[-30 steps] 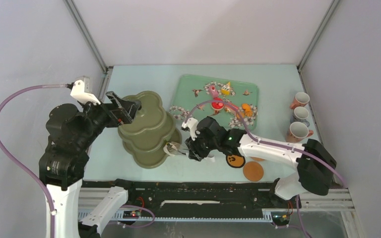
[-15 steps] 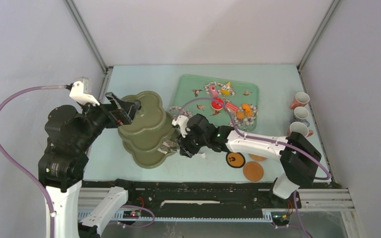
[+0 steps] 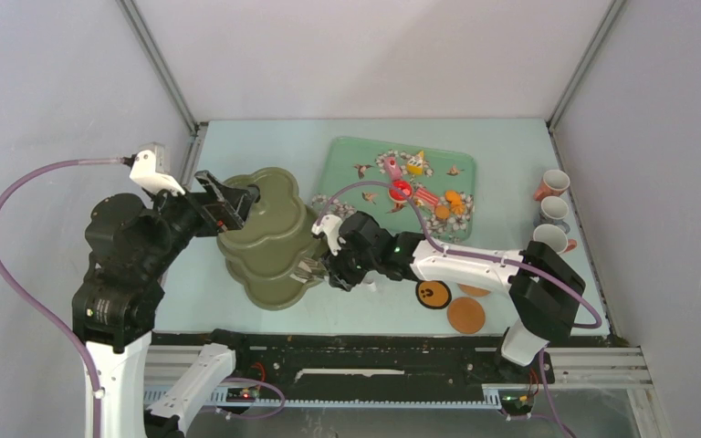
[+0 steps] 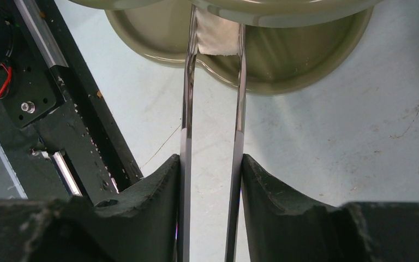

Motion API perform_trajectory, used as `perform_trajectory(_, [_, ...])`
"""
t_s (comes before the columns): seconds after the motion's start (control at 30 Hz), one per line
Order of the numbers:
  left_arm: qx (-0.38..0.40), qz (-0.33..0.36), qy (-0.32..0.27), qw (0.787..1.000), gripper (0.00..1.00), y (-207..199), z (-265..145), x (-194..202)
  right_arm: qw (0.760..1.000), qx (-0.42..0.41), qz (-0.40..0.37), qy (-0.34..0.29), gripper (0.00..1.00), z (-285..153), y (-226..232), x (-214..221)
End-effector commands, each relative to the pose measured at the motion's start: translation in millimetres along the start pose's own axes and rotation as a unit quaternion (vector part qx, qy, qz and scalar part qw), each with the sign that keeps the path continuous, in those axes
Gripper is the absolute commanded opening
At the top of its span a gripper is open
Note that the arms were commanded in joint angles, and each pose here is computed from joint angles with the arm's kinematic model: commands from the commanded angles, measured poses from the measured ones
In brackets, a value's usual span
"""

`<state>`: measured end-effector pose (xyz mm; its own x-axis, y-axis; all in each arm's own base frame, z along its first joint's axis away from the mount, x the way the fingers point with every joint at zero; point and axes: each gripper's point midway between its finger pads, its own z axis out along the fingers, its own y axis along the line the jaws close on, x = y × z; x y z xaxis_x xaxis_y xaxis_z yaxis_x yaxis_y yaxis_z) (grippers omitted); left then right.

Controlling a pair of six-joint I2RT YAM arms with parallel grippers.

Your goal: Serve the afternoon tea

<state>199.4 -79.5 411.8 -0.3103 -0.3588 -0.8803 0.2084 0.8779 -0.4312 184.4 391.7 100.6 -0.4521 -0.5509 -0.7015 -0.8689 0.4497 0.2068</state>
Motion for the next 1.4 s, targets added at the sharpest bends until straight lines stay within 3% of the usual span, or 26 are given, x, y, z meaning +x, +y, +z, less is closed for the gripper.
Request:
perform_trajectory(0.0, [0.002, 0.01, -0.01, 1.0, 0.98, -0.9, -0.2, -4.4, 0.999, -0.002, -0.023, -0.038, 0.45, -10.8, 9.0, -30.5])
perform_trajectory(0.8, [0.004, 0.009, -0.012, 1.0, 0.98, -0.8, -1.9, -3.1, 0.999, 0.02, -0.013, -0.035, 0.48, -52.9, 10.0, -22.3])
perform_trajectory(1.37, [0.005, 0.006, -0.01, 1.0, 0.98, -1.0, -1.9, -1.3, 0.998, 0.054, 0.044, 0.006, 0.33, -44.5, -6.4, 28.8])
